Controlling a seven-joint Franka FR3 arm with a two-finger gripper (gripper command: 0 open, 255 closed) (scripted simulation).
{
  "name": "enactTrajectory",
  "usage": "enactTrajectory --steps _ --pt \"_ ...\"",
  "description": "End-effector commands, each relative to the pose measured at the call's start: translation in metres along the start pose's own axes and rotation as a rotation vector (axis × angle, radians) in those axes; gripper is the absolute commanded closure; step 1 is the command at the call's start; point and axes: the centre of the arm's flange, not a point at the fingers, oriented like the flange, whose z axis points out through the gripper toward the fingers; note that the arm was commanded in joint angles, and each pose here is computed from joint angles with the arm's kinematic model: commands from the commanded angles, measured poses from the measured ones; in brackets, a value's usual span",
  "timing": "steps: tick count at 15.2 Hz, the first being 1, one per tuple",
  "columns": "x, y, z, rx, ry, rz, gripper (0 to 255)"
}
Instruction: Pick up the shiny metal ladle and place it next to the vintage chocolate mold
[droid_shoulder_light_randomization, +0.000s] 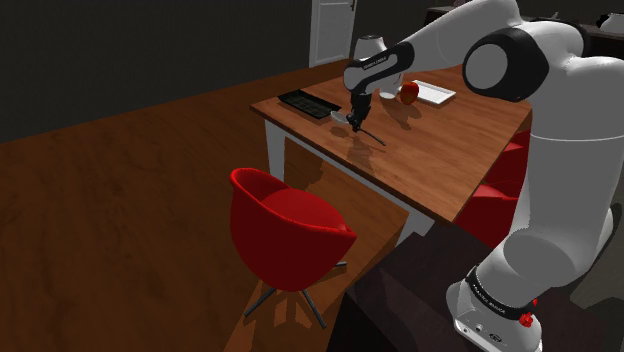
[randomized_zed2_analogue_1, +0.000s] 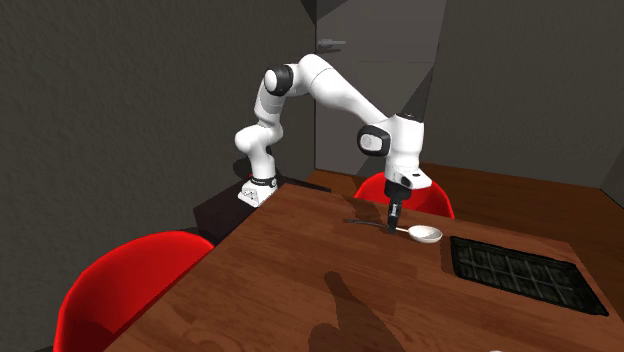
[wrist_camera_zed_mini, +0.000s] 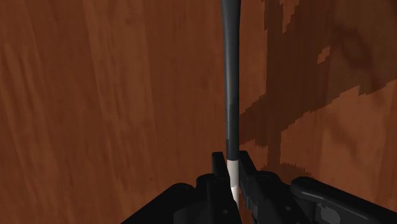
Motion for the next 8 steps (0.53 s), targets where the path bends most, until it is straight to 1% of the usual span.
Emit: enactTrajectory --steps 1,5,6,8 --pt "0.0001 0.0000 0.0006 0.000 0.000 0.000 255" --pt "0.0001 0.0000 0.0006 0.000 0.000 0.000 255" --pt "0.0001 0.0000 0.0006 0.000 0.000 0.000 0" --pt "0.0001 0.0000 0.0006 0.000 0.000 0.000 0"
